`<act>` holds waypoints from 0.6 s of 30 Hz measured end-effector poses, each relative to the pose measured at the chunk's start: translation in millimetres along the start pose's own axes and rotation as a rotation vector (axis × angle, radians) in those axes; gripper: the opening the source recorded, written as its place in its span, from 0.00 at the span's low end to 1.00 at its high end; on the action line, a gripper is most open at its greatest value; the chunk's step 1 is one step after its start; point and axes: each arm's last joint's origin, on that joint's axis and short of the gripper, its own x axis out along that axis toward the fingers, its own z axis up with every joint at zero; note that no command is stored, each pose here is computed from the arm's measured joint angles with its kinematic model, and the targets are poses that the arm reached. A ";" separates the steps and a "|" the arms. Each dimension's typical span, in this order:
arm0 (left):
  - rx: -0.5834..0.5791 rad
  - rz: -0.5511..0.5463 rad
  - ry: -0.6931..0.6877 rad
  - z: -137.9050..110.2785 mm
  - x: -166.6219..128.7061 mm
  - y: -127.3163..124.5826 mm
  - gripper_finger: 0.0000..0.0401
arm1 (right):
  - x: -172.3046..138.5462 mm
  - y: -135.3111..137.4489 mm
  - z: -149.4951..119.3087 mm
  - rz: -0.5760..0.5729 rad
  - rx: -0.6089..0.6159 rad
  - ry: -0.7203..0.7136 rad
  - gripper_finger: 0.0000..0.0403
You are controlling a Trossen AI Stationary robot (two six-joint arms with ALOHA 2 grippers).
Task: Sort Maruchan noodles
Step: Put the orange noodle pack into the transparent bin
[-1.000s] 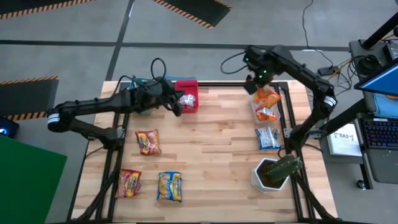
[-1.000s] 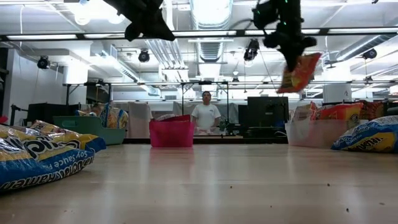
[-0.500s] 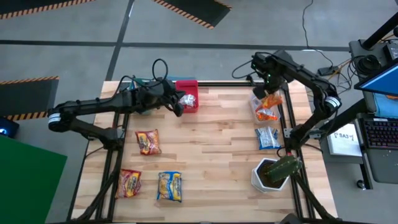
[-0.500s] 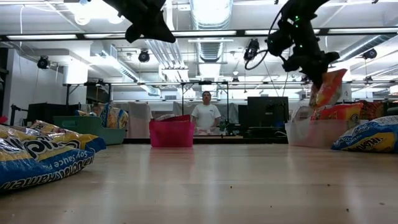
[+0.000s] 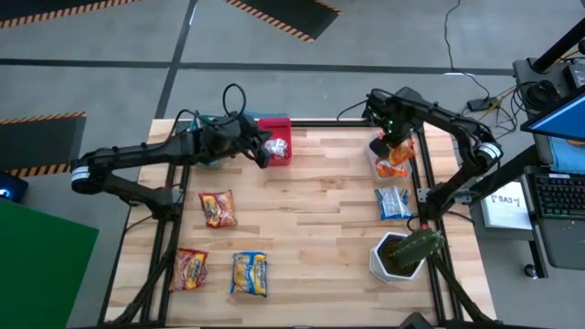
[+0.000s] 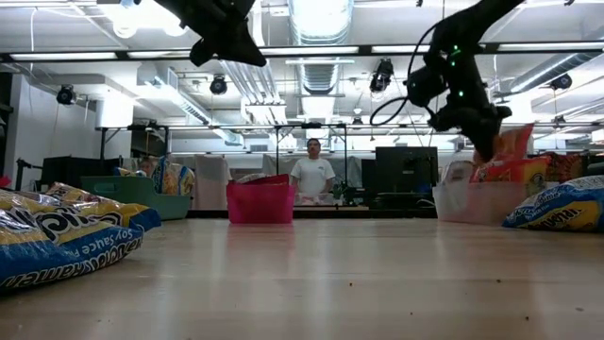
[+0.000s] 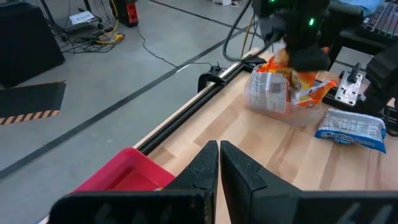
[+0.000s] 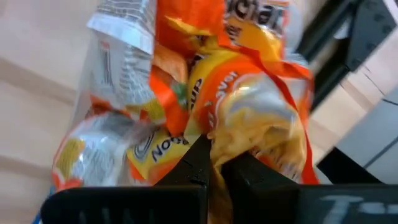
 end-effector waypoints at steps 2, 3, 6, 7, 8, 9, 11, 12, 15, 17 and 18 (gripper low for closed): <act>-0.001 0.002 -0.001 0.2 0.2 0.6 0.00 | 9.5 1.7 1.0 0.001 0.002 -0.010 0.03; -0.002 0.002 -0.003 0.5 0.2 0.6 0.00 | 13.4 2.4 1.1 0.001 0.002 -0.012 0.03; -0.005 0.001 -0.010 1.0 1.1 0.2 0.00 | 23.6 4.1 0.3 0.000 0.003 -0.012 0.03; -0.008 0.000 -0.013 1.1 1.9 -0.1 0.00 | 27.0 4.7 -0.3 0.000 0.002 -0.010 0.03; -0.010 0.000 -0.014 0.9 3.1 -0.5 0.00 | 30.0 5.2 -1.2 -0.001 0.001 -0.005 0.03; -0.010 0.000 -0.014 0.7 4.1 -0.8 0.00 | 33.0 5.5 -2.1 -0.001 0.000 0.000 0.03; -0.011 -0.001 -0.017 0.5 6.4 -1.5 0.00 | 37.5 6.1 -3.9 -0.006 0.005 0.012 0.03; -0.012 -0.001 -0.015 0.2 6.9 -1.7 0.00 | 38.7 6.2 -4.5 -0.007 0.015 0.016 0.03; -0.019 0.000 -0.013 -0.3 8.2 -2.0 0.00 | 37.8 5.9 -5.5 -0.008 0.022 0.026 0.03; -0.030 -0.001 -0.015 -0.1 8.2 -2.1 0.00 | 32.8 5.3 -4.1 -0.002 0.025 0.021 0.05; -0.033 -0.001 -0.016 0.0 8.0 -2.0 0.00 | 29.3 4.9 -2.9 0.002 0.028 0.013 0.06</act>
